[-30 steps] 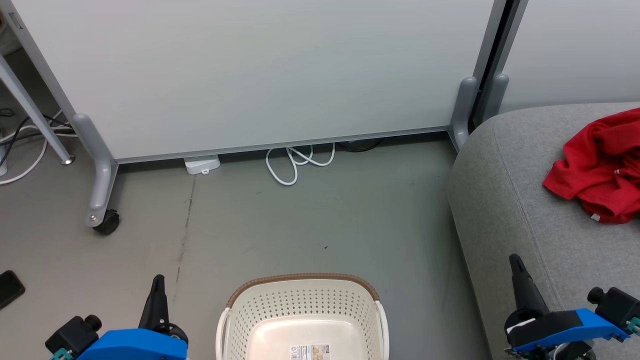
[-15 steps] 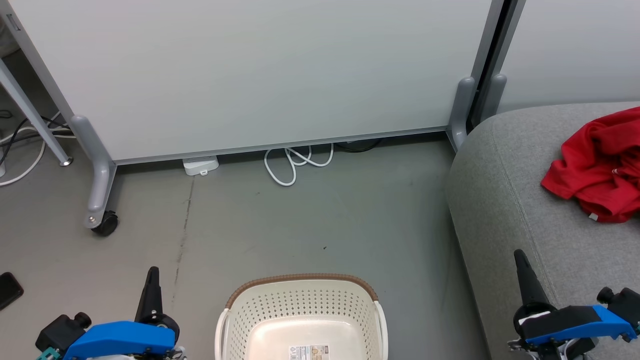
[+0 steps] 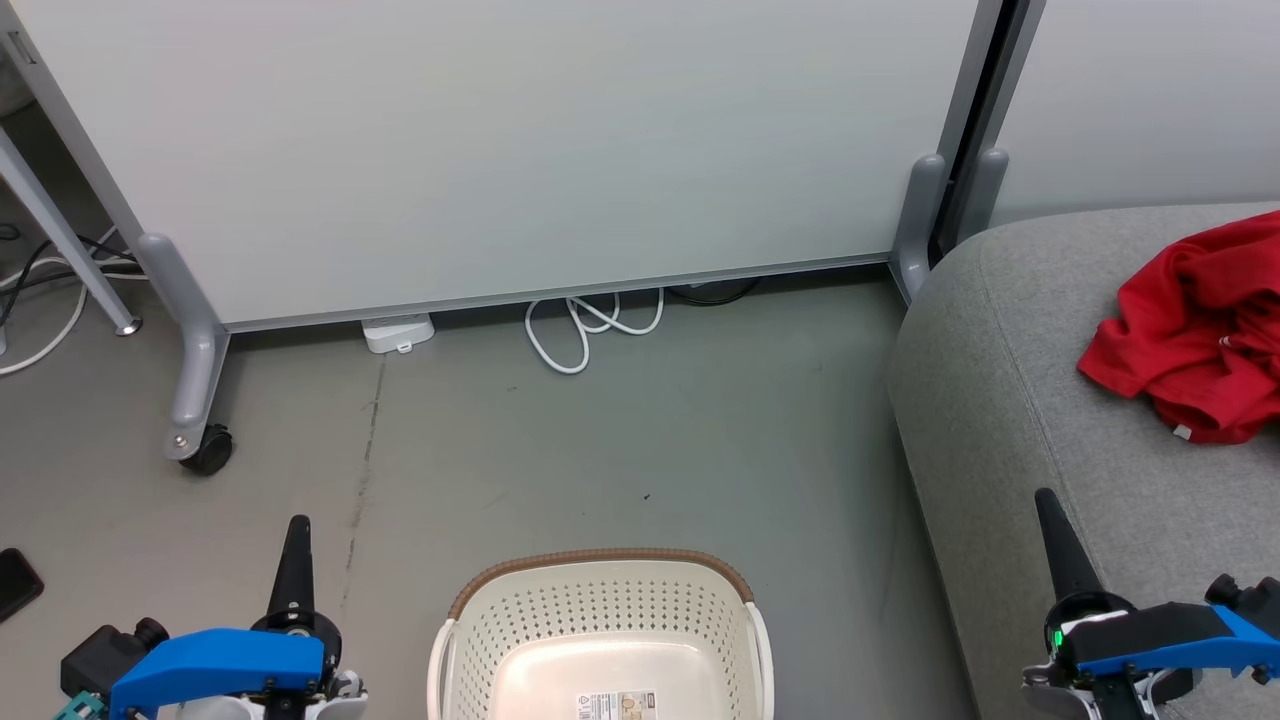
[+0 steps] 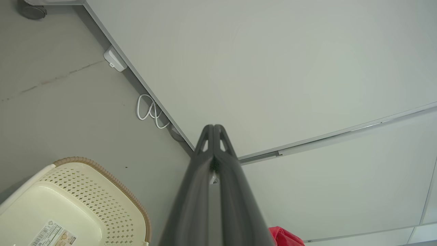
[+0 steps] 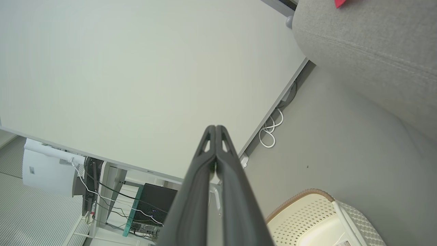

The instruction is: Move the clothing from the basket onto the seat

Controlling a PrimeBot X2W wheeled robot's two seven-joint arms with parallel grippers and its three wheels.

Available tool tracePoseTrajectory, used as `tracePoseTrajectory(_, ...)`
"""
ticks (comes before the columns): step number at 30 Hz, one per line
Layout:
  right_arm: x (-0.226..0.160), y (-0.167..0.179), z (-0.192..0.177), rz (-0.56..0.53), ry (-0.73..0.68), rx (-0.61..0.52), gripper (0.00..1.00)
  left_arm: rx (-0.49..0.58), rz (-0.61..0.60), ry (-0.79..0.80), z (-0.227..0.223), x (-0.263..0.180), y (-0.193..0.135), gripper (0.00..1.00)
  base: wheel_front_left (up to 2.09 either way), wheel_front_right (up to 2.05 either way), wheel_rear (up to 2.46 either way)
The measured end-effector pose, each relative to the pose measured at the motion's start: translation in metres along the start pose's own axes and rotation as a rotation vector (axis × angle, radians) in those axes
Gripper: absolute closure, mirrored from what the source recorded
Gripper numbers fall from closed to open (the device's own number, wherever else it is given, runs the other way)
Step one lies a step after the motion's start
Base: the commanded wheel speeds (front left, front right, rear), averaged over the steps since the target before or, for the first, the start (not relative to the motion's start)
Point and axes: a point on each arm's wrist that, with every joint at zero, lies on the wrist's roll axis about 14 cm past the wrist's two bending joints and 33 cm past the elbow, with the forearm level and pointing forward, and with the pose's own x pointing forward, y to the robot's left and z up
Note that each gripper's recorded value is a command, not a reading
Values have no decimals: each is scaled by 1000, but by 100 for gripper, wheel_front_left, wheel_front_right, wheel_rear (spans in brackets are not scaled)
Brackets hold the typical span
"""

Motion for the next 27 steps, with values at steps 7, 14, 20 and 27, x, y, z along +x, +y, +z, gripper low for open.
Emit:
tracePoseTrajectory(7,0,2,2,6,-4,59,100,-54,-13,-1,2,2,-4,100,0,0,0)
tracePoseTrajectory(14,1,4,5,15,-8,125,100,-114,-29,-4,4,4,-10,100,0,0,0)
tracePoseTrajectory(20,2,7,8,26,-10,177,100,-162,-44,-6,7,5,-14,100,0,0,0)
tracePoseTrajectory(27,1,8,10,33,-13,235,100,-215,-60,-8,9,7,-19,100,0,0,0)
